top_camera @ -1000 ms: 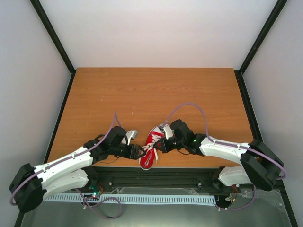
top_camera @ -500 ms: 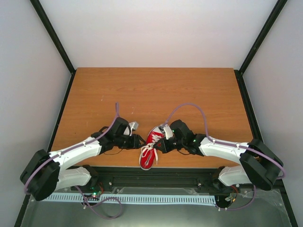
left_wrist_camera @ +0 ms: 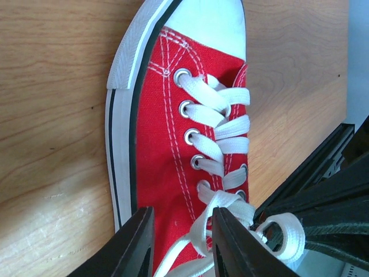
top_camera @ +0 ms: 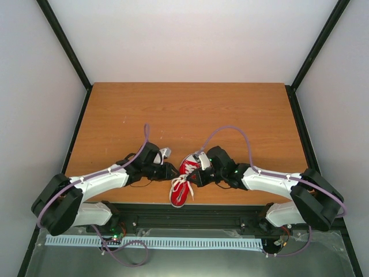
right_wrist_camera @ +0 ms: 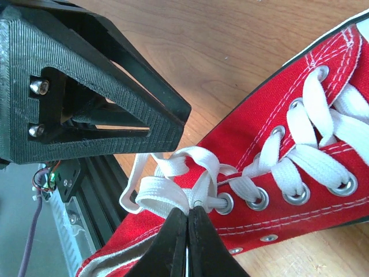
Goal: Tie the shoes
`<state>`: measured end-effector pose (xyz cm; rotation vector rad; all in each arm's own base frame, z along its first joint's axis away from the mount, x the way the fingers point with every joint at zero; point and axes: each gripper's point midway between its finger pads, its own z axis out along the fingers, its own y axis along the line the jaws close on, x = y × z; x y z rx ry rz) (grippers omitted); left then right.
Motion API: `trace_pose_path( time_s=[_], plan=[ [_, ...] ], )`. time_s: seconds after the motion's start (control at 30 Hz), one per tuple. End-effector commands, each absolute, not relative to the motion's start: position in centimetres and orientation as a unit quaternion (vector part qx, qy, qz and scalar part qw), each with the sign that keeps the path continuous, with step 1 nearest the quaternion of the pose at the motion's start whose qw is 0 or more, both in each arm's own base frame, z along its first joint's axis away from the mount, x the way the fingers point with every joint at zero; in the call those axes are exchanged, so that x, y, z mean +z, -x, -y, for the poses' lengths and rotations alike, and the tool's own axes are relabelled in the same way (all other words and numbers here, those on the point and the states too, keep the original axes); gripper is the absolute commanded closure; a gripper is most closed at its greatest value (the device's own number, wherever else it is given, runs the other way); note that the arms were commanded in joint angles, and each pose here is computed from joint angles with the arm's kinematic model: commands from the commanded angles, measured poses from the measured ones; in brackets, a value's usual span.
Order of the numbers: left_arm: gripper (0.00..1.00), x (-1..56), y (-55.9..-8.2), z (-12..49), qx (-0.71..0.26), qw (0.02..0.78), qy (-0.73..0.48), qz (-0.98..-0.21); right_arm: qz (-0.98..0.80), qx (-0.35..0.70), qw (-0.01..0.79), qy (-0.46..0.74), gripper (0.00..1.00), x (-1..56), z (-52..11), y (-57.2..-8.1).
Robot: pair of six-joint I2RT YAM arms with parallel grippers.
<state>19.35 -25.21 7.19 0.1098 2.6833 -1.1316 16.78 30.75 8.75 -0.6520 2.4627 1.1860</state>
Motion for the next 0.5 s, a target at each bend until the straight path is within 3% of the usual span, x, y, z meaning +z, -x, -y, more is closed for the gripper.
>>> trace_pose_path(
  time_s=[0.0, 0.47],
  plan=[
    [0.69, 9.59, -21.04, 26.59, -0.419, 0.139, -0.035, -0.897, -0.864, 0.416, 0.163, 0.231, 0.97, 8.33, -30.8, -16.51],
    [0.73, 8.62, -20.43, 27.2, -0.433, 0.108, -0.032, -0.894, -0.862, 0.419, 0.168, 0.231, 0.97, 8.47, -30.65, -16.41]
  ],
)
